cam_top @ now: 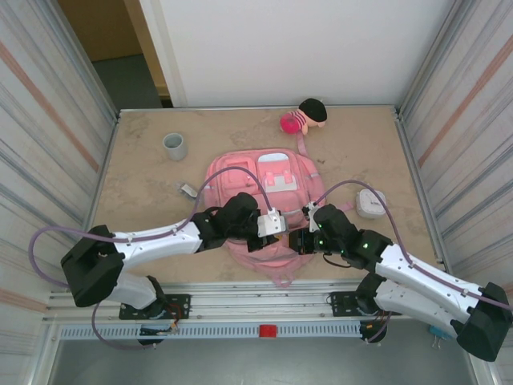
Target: Pack books, pencil case, and school supplies into a backpack
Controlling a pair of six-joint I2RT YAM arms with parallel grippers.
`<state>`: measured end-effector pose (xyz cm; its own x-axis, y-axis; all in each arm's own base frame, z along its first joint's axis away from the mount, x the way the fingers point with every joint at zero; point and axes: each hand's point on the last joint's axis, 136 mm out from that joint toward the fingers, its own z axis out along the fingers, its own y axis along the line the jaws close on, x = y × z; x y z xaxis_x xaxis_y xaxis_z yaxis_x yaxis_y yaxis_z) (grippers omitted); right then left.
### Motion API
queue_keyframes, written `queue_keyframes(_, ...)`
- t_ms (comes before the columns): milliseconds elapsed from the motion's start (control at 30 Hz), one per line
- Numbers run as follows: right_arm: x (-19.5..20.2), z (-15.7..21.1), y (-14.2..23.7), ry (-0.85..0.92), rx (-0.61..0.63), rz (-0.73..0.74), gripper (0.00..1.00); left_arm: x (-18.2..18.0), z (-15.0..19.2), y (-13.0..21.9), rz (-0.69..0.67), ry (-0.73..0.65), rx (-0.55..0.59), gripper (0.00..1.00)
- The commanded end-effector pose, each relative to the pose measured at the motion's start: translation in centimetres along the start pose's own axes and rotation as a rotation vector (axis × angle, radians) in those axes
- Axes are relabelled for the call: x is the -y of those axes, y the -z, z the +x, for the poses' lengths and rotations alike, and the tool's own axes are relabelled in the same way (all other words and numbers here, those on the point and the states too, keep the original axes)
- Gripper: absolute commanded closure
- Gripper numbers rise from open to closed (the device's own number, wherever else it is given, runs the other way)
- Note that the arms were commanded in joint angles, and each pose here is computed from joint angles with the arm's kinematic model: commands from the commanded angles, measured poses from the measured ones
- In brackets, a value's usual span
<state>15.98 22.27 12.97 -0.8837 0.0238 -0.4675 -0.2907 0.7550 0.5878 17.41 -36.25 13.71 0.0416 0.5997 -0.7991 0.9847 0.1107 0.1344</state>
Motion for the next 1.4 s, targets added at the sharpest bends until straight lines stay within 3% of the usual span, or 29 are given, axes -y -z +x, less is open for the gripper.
queue_keyframes(0, 0.5, -0.2, -0.4, -0.027, 0.014, 0.012, 0.8, 0.6, -5.0, 2.0, 0.029, -0.035, 0.186, 0.9)
queue_keyframes(133, 0.8, -0.3, -0.4, -0.03, 0.026, 0.027, 0.74, 0.5, -5.3, 2.1, 0.03, -0.032, 0.203, 0.9)
queue_keyframes(367, 0.7, -0.7, -0.6, -0.038, 0.057, 0.007, 0.74, 0.4, -6.1, 2.4, 0.032, -0.014, 0.242, 0.9)
queue_keyframes(600, 2.4, -0.9, 0.0, -0.069, 0.087, 0.101, 0.96, -0.5, -5.5, 2.4, -0.011, 0.008, 0.222, 0.91)
queue_keyframes(900, 6.1, -0.6, 3.3, -0.091, 0.089, 0.235, 1.0, -2.0, -0.3, 3.3, -0.106, 0.047, 0.034, 0.91)
queue_keyframes(1200, 4.5, -1.2, 3.4, -0.073, 0.06, 0.126, 1.0, -2.1, 1.8, 4.4, -0.145, 0.034, -0.043, 0.86)
queue_keyframes(1367, 1.3, -1.1, 2.5, -0.045, -0.001, -0.036, 1.0, -0.7, 0.5, 4.2, -0.049, 0.01, -0.012, 0.68)
